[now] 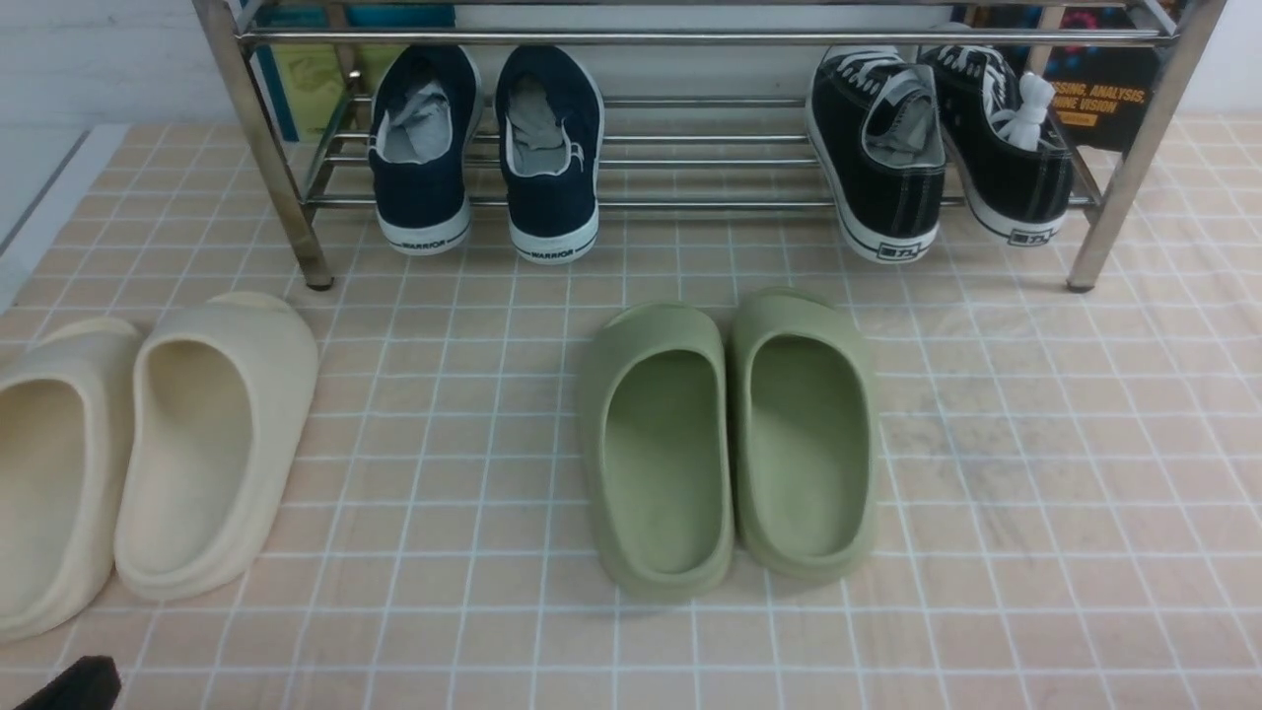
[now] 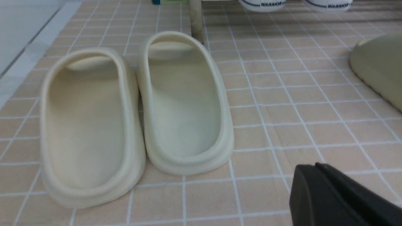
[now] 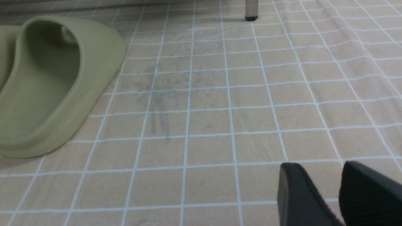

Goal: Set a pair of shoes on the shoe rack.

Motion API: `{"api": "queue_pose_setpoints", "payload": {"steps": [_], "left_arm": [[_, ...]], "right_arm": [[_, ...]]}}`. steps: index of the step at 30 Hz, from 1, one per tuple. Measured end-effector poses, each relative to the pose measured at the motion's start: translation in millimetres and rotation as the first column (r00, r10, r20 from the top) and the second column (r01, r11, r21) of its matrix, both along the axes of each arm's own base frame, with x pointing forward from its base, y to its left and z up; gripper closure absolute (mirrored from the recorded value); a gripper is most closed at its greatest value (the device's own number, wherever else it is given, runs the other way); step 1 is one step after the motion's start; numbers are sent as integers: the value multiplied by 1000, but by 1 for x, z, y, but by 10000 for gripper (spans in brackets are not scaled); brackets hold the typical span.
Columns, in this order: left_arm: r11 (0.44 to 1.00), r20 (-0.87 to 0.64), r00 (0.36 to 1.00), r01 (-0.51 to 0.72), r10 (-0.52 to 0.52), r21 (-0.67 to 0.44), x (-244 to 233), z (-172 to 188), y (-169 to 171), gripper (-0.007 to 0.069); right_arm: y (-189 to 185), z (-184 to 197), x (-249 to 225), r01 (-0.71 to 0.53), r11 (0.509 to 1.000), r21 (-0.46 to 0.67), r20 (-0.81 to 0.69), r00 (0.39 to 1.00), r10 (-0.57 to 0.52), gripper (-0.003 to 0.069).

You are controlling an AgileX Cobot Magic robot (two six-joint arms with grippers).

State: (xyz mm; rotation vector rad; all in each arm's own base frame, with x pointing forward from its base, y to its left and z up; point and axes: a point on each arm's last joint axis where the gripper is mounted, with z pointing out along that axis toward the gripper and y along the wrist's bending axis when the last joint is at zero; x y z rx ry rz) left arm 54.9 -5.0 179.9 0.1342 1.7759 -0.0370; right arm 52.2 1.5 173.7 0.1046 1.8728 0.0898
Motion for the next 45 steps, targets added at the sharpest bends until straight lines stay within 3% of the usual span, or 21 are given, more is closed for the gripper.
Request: {"api": "queue_pose_setpoints", "payload": {"steps": [8,14,45], "left_arm": [[1000,-71,997,8,-6,29,-2,-6,0,608],[999,-76,997,-32,33,15,-2,-6,1,608],[999,-78,996,-36,37,15,-2,-6,2,582]], "right_arm": [[0,0,0,0,1000,-1,0,1000,0,419],[0,0,0,0,1000,-1,0,1000,0,419],[0,0,0,0,1000,-1,0,1000,0,419]]}}
